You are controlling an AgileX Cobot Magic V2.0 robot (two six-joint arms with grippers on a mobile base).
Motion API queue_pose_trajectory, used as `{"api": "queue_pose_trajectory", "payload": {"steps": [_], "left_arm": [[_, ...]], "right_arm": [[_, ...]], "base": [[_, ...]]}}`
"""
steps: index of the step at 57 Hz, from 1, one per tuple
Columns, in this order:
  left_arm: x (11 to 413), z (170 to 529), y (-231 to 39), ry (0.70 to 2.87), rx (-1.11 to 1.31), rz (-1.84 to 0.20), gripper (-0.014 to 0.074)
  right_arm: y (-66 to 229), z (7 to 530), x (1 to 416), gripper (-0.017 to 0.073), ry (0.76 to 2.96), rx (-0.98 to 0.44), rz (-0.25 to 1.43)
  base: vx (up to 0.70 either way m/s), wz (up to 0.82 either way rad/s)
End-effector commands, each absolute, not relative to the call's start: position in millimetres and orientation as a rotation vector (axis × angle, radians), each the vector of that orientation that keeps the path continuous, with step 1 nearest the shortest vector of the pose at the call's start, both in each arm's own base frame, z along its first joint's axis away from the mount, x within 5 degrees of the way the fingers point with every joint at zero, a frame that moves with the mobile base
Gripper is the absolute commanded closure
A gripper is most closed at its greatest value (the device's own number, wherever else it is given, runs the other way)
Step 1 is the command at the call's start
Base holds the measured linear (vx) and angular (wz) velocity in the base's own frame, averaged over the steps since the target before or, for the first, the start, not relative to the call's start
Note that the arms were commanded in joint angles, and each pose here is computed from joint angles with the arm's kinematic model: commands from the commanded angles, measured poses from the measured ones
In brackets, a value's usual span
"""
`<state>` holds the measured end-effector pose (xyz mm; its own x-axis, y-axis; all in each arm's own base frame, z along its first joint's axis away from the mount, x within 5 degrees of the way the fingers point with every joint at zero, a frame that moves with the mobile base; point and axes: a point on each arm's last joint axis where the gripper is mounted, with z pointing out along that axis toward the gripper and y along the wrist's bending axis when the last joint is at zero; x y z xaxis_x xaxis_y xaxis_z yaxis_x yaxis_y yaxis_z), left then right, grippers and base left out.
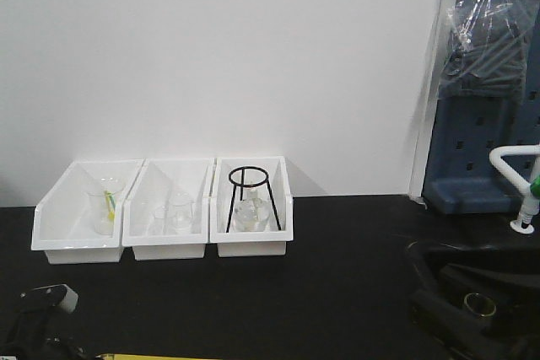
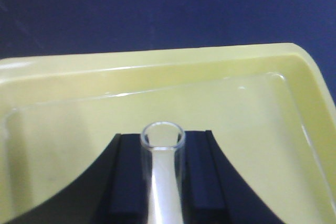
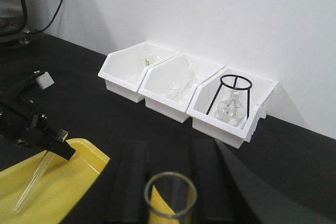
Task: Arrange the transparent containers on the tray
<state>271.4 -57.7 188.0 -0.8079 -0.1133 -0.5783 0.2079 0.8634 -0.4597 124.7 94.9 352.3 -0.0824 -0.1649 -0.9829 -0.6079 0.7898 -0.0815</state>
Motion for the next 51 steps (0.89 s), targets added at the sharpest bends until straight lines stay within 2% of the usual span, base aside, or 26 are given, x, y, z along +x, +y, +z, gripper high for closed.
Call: {"api": "queue_pose_trajectory", "payload": {"steps": [1, 13, 38, 51], "left_arm": [[274.0, 200.9, -54.8, 2.367, 0.220, -0.588, 0.0594], [276.4, 197.5, -52.5, 2.364, 0.255, -0.533, 0.0594], [284.4, 155.2, -52.8, 2.511, 0.225, -0.558, 0.0589], [287.0, 145.6, -49.7, 2.539, 0.202, -0.514, 0.0540]], "right_arm": [[97.5, 367.9, 127.5, 0.0571, 1.541, -0.604, 0.420], [99.2, 366.2, 129.6, 0.0571, 1.550, -0.608, 0.418], [99.2, 366.1, 129.6, 0.0571, 1.552, -0.608, 0.418], [99.2, 366.1, 129.6, 0.0571, 1.552, -0.608, 0.418]], "base": [[0.00, 0.00], [0.00, 0.00], [0.00, 0.00], [0.00, 0.00]]}}
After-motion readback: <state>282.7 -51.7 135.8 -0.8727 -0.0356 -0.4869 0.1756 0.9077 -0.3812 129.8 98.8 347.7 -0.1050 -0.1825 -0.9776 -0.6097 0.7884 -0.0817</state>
